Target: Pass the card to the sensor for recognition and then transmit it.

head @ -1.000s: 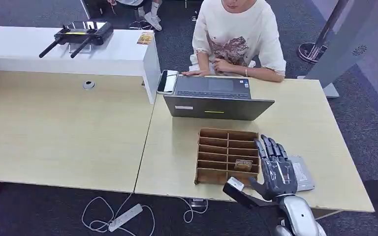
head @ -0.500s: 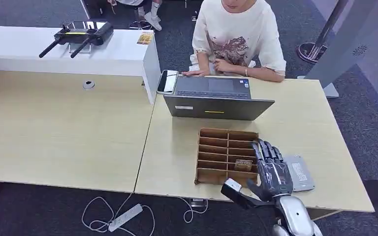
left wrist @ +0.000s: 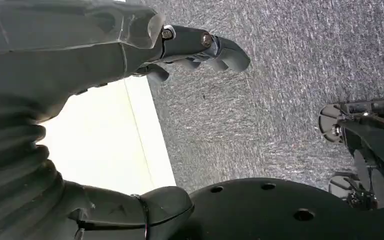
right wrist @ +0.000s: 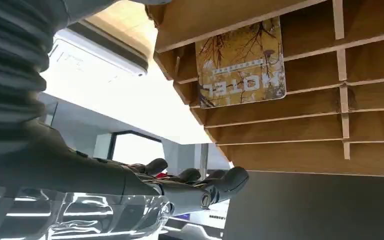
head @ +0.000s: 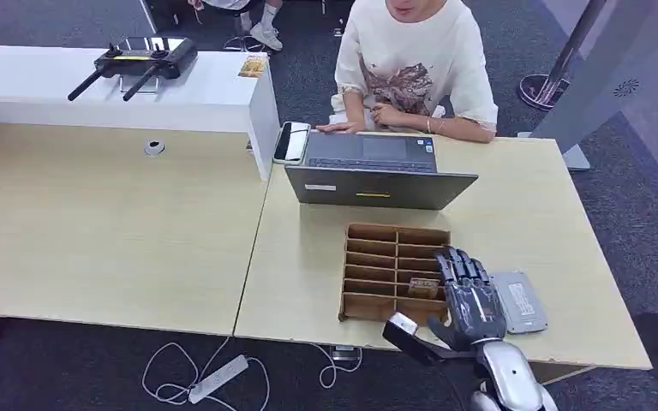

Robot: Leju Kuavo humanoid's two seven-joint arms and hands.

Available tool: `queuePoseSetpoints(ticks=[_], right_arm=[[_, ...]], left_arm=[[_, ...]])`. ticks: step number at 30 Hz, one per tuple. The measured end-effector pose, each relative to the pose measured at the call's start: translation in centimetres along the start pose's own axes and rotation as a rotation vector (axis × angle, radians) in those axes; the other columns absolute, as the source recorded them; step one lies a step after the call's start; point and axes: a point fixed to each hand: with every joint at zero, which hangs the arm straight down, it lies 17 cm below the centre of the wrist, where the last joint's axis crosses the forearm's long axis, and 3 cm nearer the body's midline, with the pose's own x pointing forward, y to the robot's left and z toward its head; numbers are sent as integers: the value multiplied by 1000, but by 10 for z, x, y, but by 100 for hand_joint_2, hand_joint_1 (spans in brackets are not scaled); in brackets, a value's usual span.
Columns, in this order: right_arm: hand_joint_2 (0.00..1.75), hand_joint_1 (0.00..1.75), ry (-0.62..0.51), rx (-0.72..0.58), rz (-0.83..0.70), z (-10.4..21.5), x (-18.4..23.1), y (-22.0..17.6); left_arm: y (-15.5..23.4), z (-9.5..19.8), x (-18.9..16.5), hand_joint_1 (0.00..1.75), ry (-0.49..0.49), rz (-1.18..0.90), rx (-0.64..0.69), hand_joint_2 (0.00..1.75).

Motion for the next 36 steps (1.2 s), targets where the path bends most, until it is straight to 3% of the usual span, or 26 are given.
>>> queuePoseSetpoints(ticks=[11, 36], right_arm=[[175, 10, 7, 2, 2, 0, -1, 1], [175, 7, 9, 6, 3, 0, -2, 3]], left_arm=[[0, 0, 0, 0, -3, 0, -1, 175], [0, 0, 1, 0, -3, -3, -1, 175]])
